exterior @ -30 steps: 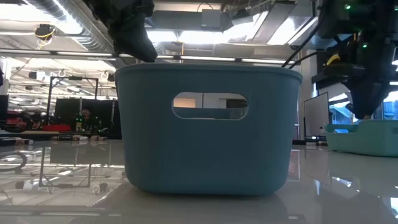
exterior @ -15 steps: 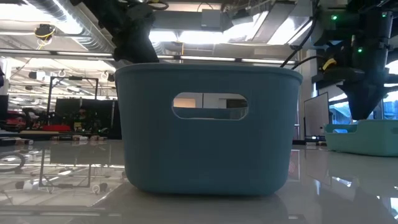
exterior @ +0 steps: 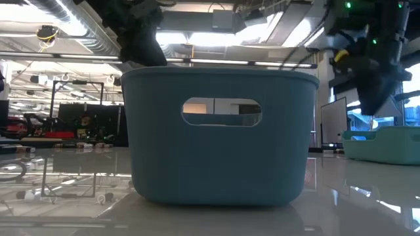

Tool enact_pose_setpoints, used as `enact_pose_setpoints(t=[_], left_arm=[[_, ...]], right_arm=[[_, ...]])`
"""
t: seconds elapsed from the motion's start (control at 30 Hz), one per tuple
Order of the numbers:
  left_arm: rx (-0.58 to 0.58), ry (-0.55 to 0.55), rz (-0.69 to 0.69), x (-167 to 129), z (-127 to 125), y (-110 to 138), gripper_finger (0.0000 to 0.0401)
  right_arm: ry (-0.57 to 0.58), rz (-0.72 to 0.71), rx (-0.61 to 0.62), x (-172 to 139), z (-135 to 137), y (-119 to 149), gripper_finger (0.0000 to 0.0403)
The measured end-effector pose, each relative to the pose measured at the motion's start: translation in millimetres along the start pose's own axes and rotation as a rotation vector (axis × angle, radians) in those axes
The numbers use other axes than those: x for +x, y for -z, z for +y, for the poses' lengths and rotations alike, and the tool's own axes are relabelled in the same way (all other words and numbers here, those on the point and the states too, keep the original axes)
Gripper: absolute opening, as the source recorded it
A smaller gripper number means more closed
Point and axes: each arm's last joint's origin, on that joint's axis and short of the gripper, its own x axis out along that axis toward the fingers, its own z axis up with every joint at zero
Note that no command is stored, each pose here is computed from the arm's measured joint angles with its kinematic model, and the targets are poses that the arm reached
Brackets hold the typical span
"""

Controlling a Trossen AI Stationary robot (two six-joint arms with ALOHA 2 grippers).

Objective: Sort batteries
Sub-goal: Put the bottom right energizer AAA battery into the blue bin

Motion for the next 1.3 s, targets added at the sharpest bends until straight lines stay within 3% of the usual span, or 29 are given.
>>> enact_pose_setpoints(t=[0.2, 0.4, 0.67, 0.8, 1.07, 1.3], left_arm=[[0.023, 0.049, -0.086, -25.5, -2.7, -2.7, 0.0161], [0.019, 0.069, -0.176, -52.2, -3.1, -2.8, 0.0161], [-0.008, 0.078, -0.300, -62.5, 0.0, 15.4, 0.0161], [-0.051, 0.096, -0.345, -55.9, 5.0, 32.5, 0.0161], [-0.057, 0.113, -0.385, -51.3, 6.7, 41.1, 0.0161], [-0.033, 0.107, -0.387, -51.2, 7.1, 40.9, 0.0161]], right_arm=[[-0.117, -0.055, -0.023, -24.5, 10.7, -12.1, 0.0112], [-0.324, -0.096, -0.100, -32.3, 32.2, -11.2, 0.0112], [-0.536, -0.137, -0.243, -45.8, 64.1, 14.0, 0.0112], [-0.563, -0.025, -0.293, -45.7, 73.7, 36.8, 0.0112], [-0.431, 0.223, -0.361, -31.7, 90.7, 101.2, 0.0112], [-0.119, 0.432, -0.384, -5.8, 90.0, 144.9, 0.0112]])
